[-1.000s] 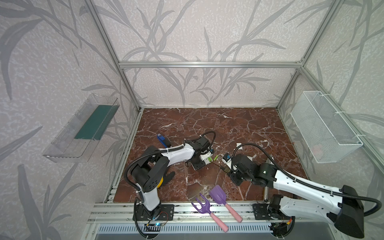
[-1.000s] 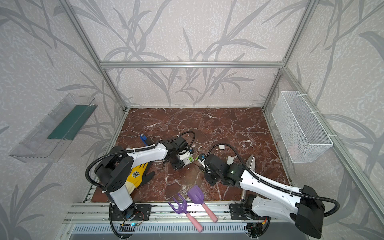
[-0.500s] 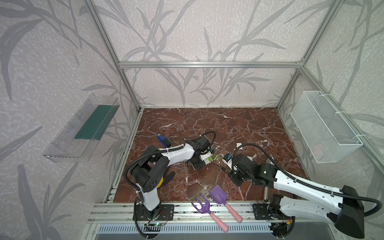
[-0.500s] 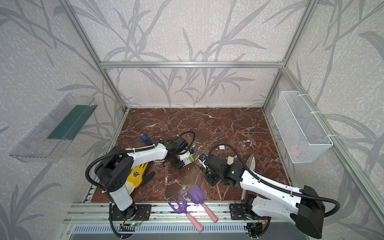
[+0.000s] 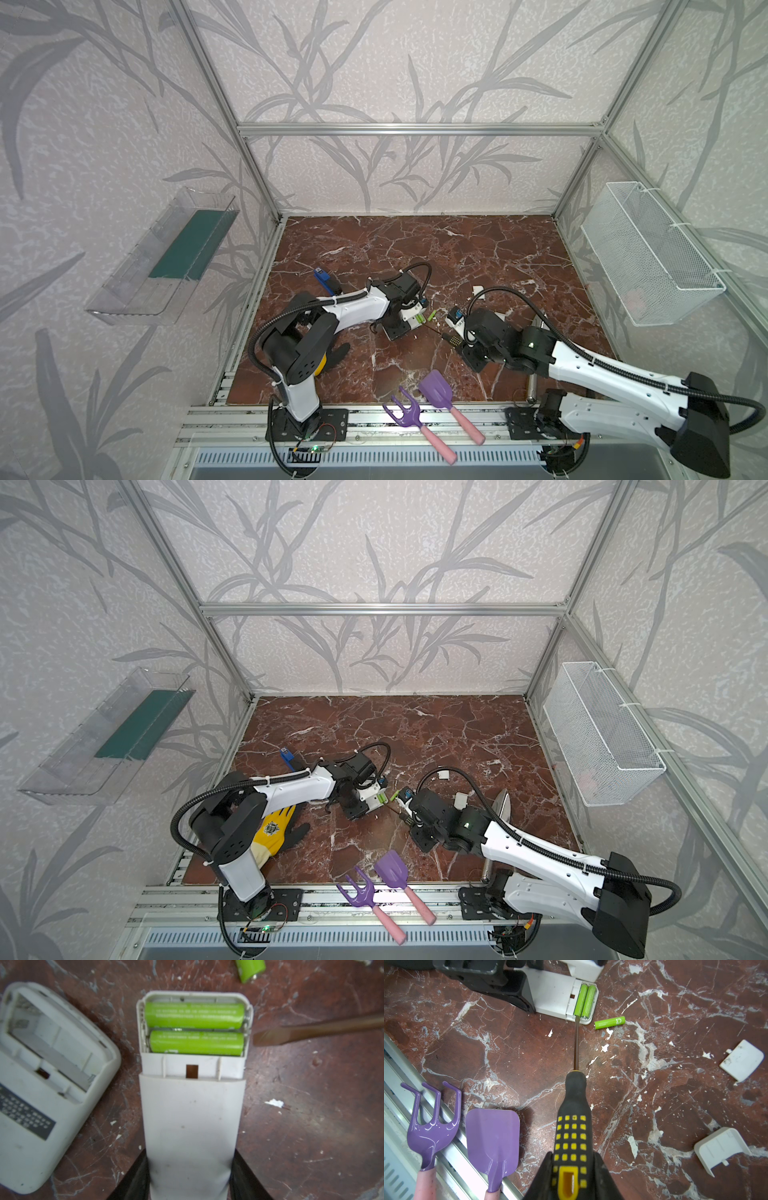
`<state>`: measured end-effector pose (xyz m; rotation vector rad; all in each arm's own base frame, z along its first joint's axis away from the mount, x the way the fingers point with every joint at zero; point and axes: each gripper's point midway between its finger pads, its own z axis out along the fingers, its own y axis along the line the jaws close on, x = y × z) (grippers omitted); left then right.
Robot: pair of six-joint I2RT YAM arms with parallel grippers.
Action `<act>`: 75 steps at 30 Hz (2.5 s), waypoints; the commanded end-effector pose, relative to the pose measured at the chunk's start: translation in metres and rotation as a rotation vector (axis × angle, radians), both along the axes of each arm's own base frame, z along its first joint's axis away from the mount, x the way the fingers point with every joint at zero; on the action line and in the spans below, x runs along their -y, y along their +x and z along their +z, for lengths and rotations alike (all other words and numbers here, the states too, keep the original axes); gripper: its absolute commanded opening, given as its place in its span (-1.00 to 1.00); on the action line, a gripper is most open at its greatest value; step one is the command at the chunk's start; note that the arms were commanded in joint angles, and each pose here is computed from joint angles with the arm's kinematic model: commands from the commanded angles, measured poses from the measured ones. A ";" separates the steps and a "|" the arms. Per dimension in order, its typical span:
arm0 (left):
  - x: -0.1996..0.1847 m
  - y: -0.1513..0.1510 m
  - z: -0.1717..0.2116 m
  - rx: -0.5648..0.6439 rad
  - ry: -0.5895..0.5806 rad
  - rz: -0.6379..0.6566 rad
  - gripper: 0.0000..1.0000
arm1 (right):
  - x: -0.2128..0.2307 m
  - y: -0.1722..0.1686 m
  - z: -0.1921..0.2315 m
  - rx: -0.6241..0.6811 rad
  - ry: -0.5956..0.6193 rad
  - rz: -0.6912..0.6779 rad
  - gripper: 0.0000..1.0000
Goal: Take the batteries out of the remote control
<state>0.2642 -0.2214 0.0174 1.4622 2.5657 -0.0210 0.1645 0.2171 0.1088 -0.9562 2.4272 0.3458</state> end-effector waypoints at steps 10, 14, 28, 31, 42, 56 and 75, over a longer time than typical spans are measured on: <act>-0.017 -0.003 -0.003 0.005 0.078 -0.012 0.02 | -0.010 0.002 -0.003 -0.003 0.011 0.011 -1.00; -0.016 -0.004 -0.003 0.000 0.073 -0.015 0.00 | -0.011 0.003 -0.005 0.000 0.017 0.008 -1.00; -0.011 -0.011 -0.003 -0.028 0.047 -0.034 -0.06 | -0.013 0.004 -0.026 0.010 0.091 -0.062 -1.00; -0.010 -0.013 -0.004 -0.034 0.047 -0.038 -0.07 | -0.015 0.004 -0.029 0.030 0.123 -0.078 -1.00; -0.007 -0.017 -0.005 -0.053 0.037 -0.048 -0.08 | -0.030 0.003 -0.034 0.106 0.188 -0.084 -1.00; -0.014 -0.012 -0.007 -0.031 0.088 -0.029 -0.08 | -0.009 0.003 -0.032 0.138 0.115 -0.125 -1.00; -0.023 -0.001 -0.001 0.014 0.168 -0.002 -0.11 | -0.007 -0.017 -0.039 0.073 0.027 -0.054 -1.00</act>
